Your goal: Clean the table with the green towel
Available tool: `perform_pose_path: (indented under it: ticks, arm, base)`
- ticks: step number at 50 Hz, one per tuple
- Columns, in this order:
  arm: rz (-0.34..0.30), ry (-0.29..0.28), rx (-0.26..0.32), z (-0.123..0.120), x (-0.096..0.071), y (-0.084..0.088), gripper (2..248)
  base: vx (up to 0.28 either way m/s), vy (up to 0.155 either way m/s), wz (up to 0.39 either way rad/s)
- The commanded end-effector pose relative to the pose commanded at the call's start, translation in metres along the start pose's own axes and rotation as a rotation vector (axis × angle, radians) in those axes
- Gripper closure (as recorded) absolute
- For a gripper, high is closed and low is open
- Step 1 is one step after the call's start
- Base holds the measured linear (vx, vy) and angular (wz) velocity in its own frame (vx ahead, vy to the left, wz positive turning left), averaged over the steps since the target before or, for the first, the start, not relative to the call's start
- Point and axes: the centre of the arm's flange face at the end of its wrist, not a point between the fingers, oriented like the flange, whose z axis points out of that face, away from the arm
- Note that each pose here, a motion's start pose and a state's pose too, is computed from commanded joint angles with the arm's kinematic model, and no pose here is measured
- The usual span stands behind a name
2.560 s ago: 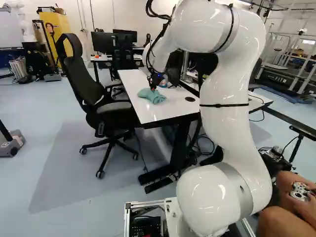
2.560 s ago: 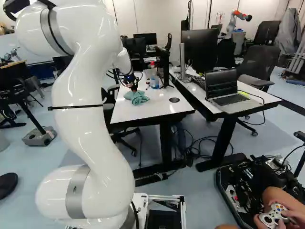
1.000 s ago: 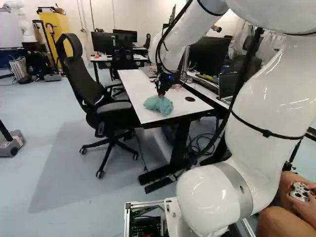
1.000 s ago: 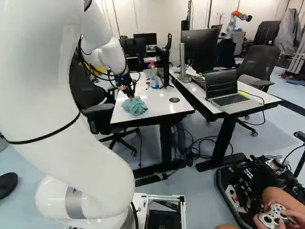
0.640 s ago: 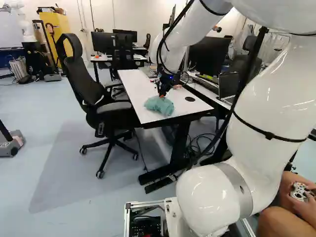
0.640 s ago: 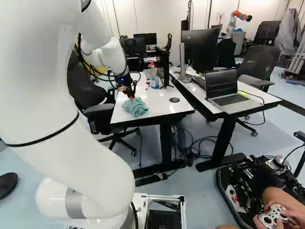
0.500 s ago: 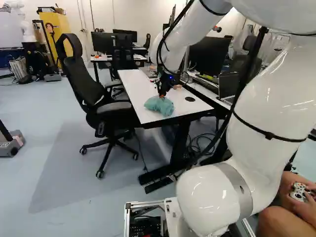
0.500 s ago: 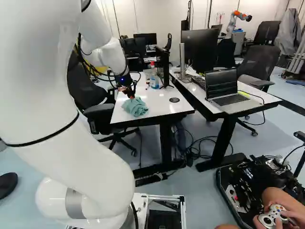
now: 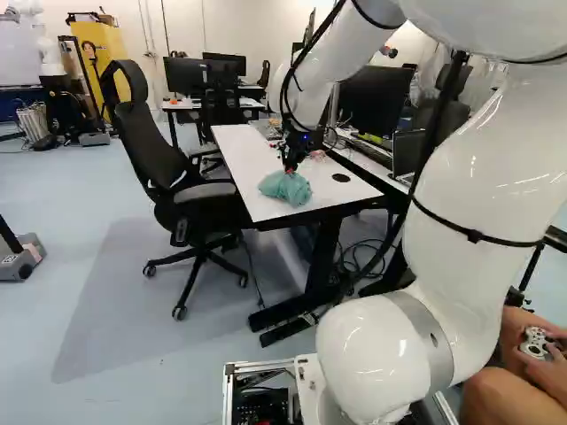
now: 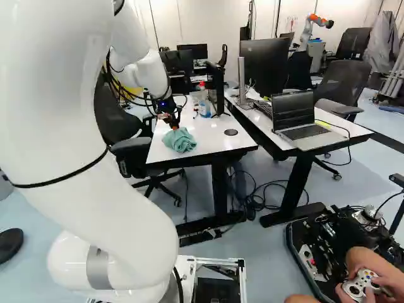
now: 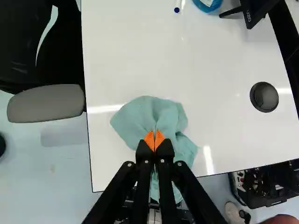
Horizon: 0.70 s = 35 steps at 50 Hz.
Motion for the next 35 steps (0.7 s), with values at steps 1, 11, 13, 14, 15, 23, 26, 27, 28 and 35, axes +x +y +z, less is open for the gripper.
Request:
perform_pose_path:
  ticks: [1, 11, 13, 14, 15, 23, 26, 27, 28, 35]
  arm:
    - [0.0, 0.0, 0.0, 0.0, 0.0, 0.0, 229]
    - [0.001, 0.003, -0.001, 0.0, 0.003, 0.001, 229]
    - [0.002, 0.007, -0.001, -0.002, 0.003, 0.001, 229]
    - [0.003, 0.008, -0.002, -0.003, 0.003, 0.002, 229]
    - [0.004, 0.01, -0.002, -0.004, 0.003, 0.002, 229]
    - [0.023, 0.029, -0.013, -0.014, 0.004, 0.013, 229]
    - [0.032, 0.036, -0.018, -0.018, 0.004, 0.018, 229]
    - [0.035, 0.039, -0.019, -0.019, 0.004, 0.02, 229]
    - [0.038, 0.041, -0.021, -0.021, 0.004, 0.022, 229]
    - [0.059, 0.043, -0.033, -0.022, 0.004, 0.034, 229]
  base:
    - [0.0, 0.0, 0.0]
    - [0.0, 0.0, 0.0]
    - [0.0, 0.0, 0.0]
    - [0.0, 0.0, 0.0]
    - [0.0, 0.0, 0.0]
    - [0.0, 0.0, 0.0]
    - [0.0, 0.0, 0.0]
    - [0.0, 0.0, 0.0]
    - [0.0, 0.0, 0.0]
    - [0.0, 0.0, 0.0]
